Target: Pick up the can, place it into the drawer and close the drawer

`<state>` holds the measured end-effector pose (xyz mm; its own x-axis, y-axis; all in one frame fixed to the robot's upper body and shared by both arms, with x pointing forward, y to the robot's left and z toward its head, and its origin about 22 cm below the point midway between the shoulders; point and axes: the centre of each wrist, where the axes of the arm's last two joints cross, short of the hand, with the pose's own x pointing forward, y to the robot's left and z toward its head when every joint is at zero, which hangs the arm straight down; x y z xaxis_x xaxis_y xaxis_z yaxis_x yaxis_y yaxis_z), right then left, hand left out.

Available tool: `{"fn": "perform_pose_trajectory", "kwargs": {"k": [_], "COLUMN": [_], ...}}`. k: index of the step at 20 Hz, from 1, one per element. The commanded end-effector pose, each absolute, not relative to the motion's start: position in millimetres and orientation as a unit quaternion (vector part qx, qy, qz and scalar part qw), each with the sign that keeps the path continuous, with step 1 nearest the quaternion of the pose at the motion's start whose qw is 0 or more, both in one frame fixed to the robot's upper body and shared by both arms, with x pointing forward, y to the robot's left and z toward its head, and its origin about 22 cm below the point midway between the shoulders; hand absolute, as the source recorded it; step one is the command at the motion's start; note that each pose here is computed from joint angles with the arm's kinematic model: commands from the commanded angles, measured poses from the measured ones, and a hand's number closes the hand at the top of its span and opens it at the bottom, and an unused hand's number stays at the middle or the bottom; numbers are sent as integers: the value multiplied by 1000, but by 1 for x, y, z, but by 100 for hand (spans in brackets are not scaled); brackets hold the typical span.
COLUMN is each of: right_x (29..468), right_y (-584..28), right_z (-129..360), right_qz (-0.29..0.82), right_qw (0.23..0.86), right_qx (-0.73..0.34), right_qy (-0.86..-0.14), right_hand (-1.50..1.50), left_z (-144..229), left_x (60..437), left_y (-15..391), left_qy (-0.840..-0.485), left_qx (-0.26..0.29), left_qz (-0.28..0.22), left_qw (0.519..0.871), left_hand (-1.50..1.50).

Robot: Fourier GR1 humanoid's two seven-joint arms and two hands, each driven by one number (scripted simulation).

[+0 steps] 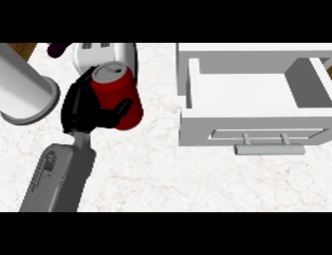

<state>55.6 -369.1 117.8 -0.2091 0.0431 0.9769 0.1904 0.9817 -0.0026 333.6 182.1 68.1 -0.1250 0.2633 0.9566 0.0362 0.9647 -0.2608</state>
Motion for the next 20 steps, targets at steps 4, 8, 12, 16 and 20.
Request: {"fn": "perform_pose_trajectory", "kwargs": {"k": [4, 8, 12, 16, 20], "right_x": [56, 57, 65, 70, 74], "right_y": [-370, -357, -358, -374, -366], "right_z": [125, 130, 125, 103, 112], "right_qz": [-59, -54, -65, -59, -66], "right_qw": [628, 626, 629, 622, 618], "right_qx": [-79, -77, -76, -68, -61], "right_qy": [-772, -774, -771, -778, -781], "right_hand": [-150, -150, -150, -150, -150], "left_z": [118, 129, 180, 179, 182], "left_x": [347, 345, 361, 374, 391], "left_y": [140, 128, 102, 84, 66], "left_qy": [-757, -760, -760, -762, -763], "left_qx": [-104, -89, -95, -93, -79], "left_qz": [71, 60, 60, 50, 54], "left_qw": [642, 641, 640, 640, 639], "left_hand": [150, 150, 150, 150, 150]}}
